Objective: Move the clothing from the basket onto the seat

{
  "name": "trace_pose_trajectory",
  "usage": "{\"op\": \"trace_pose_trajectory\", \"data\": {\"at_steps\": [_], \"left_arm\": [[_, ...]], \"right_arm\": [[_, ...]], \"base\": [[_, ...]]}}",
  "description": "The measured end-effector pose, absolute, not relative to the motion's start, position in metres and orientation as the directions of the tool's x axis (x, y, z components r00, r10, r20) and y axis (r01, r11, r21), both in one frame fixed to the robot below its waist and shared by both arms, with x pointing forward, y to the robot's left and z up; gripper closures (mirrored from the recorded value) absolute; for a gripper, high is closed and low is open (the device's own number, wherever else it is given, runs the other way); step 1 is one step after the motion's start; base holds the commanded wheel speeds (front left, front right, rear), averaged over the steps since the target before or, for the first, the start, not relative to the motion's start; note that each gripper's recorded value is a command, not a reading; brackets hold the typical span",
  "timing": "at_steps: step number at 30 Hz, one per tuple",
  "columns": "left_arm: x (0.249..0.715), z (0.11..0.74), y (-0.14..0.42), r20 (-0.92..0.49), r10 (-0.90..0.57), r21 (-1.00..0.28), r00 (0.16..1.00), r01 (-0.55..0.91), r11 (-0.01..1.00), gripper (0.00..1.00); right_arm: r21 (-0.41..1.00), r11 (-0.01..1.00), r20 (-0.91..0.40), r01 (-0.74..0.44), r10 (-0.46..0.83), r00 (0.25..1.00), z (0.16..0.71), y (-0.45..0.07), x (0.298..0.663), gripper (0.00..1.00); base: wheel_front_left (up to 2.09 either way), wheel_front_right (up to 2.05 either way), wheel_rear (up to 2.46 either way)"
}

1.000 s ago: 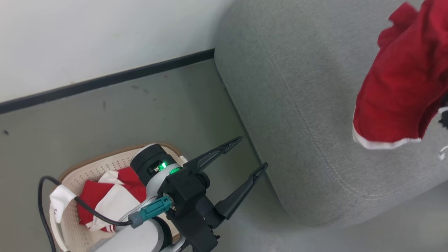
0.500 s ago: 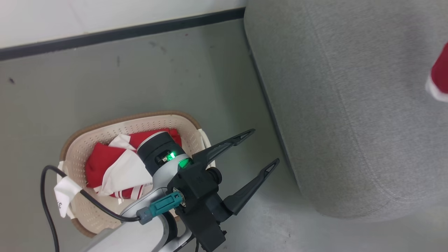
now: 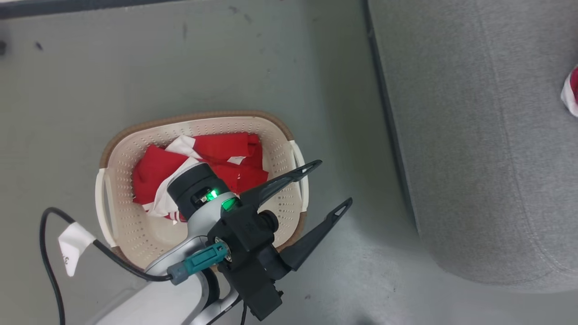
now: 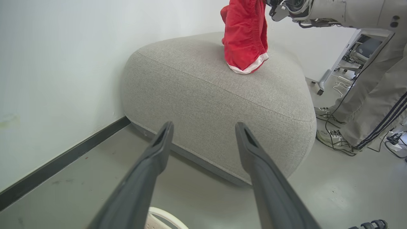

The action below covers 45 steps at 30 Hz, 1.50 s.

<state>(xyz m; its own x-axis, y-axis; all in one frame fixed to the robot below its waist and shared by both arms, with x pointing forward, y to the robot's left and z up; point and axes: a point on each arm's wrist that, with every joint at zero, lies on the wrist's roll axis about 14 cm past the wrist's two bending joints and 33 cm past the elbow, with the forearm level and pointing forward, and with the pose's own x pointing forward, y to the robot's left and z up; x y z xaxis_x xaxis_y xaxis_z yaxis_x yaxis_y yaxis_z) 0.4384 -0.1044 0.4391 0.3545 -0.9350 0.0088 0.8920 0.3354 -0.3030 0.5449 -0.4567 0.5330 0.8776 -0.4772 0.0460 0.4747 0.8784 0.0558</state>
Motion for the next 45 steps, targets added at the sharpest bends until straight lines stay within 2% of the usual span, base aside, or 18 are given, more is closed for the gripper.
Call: {"op": "trace_pose_trajectory", "data": {"at_steps": [4,9,10,11,12,13,20,30,37,45], "left_arm": [[0.442,0.426,-0.096,-0.023,-0.927,-0.309,0.374,0.879,0.362,0.0],[0.443,0.43,-0.095,-0.018,-0.926,-0.301,0.378,0.881,0.365,0.0],[0.444,0.431,-0.096,-0.014,-0.926,-0.297,0.378,0.883,0.364,0.0],[0.444,0.433,-0.096,-0.009,-0.926,-0.292,0.378,0.884,0.364,0.0],[0.445,0.435,-0.096,-0.007,-0.925,-0.288,0.379,0.885,0.365,0.0],[0.445,0.435,-0.096,-0.007,-0.925,-0.287,0.381,0.885,0.366,0.0],[0.446,0.447,-0.095,0.008,-0.919,-0.273,0.393,0.885,0.376,0.0],[0.443,0.464,-0.09,0.033,-0.905,-0.264,0.425,0.877,0.402,0.0],[0.436,0.472,-0.082,0.032,-0.889,-0.256,0.457,0.864,0.435,0.0],[0.421,0.491,-0.072,0.058,-0.864,-0.251,0.499,0.845,0.472,0.0]], "right_arm": [[0.043,0.893,-0.093,0.447,-0.442,0.892,0.478,-0.435,0.551,1.0],[-0.036,0.905,-0.257,0.423,-0.417,0.872,0.437,-0.428,0.533,1.0],[-0.046,0.907,-0.281,0.42,-0.415,0.865,0.433,-0.429,0.53,0.93],[-0.055,0.909,-0.302,0.413,-0.41,0.861,0.43,-0.429,0.527,0.7],[-0.059,0.909,-0.324,0.412,-0.408,0.853,0.426,-0.429,0.524,0.42],[-0.059,0.913,-0.346,0.403,-0.397,0.85,0.423,-0.427,0.521,0.0],[-0.035,0.924,-0.494,0.38,-0.346,0.798,0.403,-0.422,0.5,0.0],[-0.017,0.934,-0.587,0.357,-0.298,0.753,0.393,-0.413,0.466,0.0],[-0.012,0.943,-0.54,0.332,-0.285,0.792,0.414,-0.412,0.449,0.0],[0.017,0.96,-0.322,0.279,-0.259,0.911,0.474,-0.406,0.445,0.0]], "base": [[0.0,0.0,0.0],[0.0,0.0,0.0],[0.0,0.0,0.0],[0.0,0.0,0.0],[0.0,0.0,0.0],[0.0,0.0,0.0],[0.0,0.0,0.0],[0.0,0.0,0.0],[0.0,0.0,0.0],[0.0,0.0,0.0]]}}
